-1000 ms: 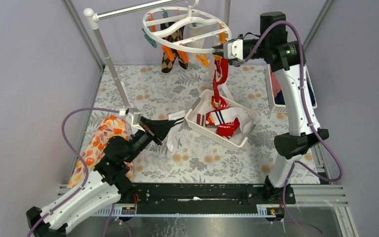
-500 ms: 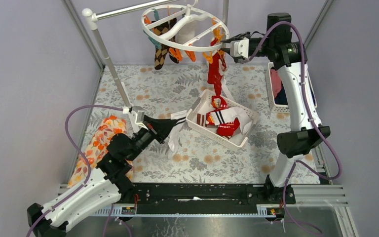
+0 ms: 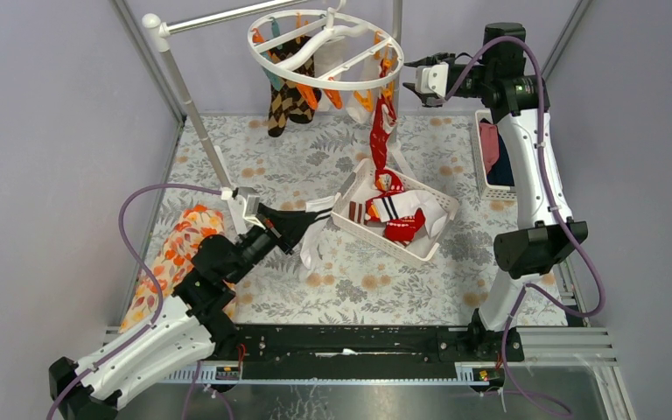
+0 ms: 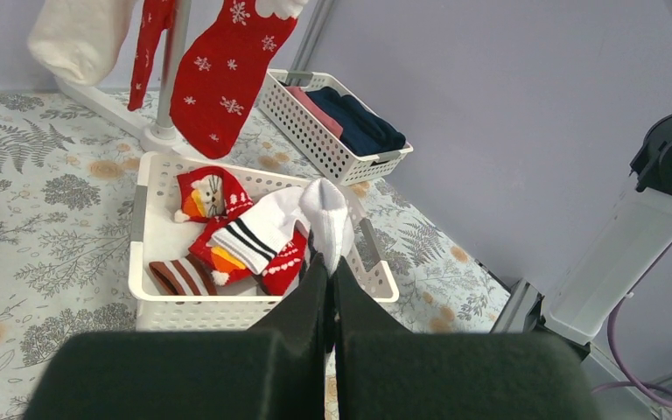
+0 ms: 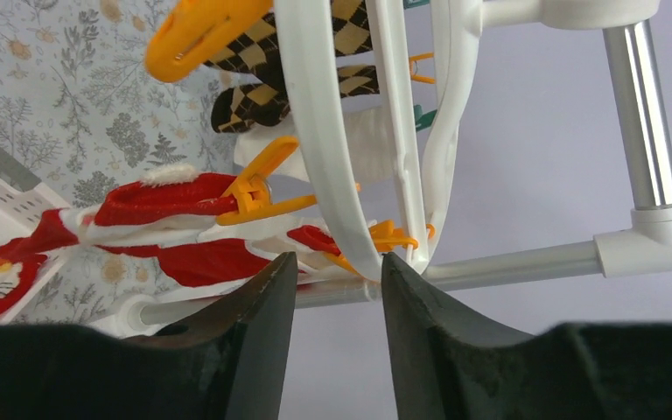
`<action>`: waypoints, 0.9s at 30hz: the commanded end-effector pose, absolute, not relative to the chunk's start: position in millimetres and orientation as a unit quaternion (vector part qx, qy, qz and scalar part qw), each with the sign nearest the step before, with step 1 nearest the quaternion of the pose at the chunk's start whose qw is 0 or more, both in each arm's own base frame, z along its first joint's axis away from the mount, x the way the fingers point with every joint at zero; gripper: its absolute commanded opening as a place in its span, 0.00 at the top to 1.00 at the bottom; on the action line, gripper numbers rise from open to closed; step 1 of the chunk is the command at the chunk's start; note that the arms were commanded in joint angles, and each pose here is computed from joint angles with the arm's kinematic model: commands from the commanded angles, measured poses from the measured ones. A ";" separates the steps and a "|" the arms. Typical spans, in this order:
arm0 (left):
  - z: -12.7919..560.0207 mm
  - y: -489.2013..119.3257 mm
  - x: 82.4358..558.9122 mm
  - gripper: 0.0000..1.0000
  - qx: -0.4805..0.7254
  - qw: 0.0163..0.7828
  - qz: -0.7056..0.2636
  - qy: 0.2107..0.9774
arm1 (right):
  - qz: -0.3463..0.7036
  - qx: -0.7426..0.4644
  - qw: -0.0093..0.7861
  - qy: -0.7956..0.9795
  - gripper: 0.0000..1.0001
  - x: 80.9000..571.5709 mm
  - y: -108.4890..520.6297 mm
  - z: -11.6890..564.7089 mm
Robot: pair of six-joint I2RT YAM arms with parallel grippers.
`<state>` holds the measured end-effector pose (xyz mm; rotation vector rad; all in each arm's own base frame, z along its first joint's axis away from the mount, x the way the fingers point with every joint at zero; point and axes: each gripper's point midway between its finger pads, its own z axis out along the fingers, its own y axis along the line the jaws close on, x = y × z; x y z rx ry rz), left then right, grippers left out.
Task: Clip the socks to the hanger
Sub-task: Rotate the hanger at the clothesline.
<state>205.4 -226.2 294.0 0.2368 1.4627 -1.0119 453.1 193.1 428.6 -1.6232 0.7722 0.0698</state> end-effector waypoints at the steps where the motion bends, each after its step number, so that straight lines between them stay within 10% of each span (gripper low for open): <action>1: 325.5 -223.5 202.3 1.00 0.104 0.648 -0.456 0.601 | 0.054 -0.707 0.627 0.323 0.46 412.0 192.8 459.2; 6: 322.9 -223.8 202.2 1.00 0.104 0.647 -0.456 0.602 | 0.095 -0.719 0.605 0.328 0.26 360.3 191.6 463.4; 17: 332.3 -232.9 202.4 1.00 0.104 0.642 -0.480 0.588 | 0.223 -0.605 0.599 0.475 0.25 329.4 235.3 495.1; 20: 339.5 -236.9 205.6 1.00 0.102 0.646 -0.487 0.579 | 0.278 -0.526 0.581 0.556 0.01 320.3 237.2 491.6; 27: 350.4 -257.3 220.3 1.00 0.114 0.651 -0.495 0.563 | 0.282 -0.437 0.563 0.643 0.00 317.7 224.4 459.4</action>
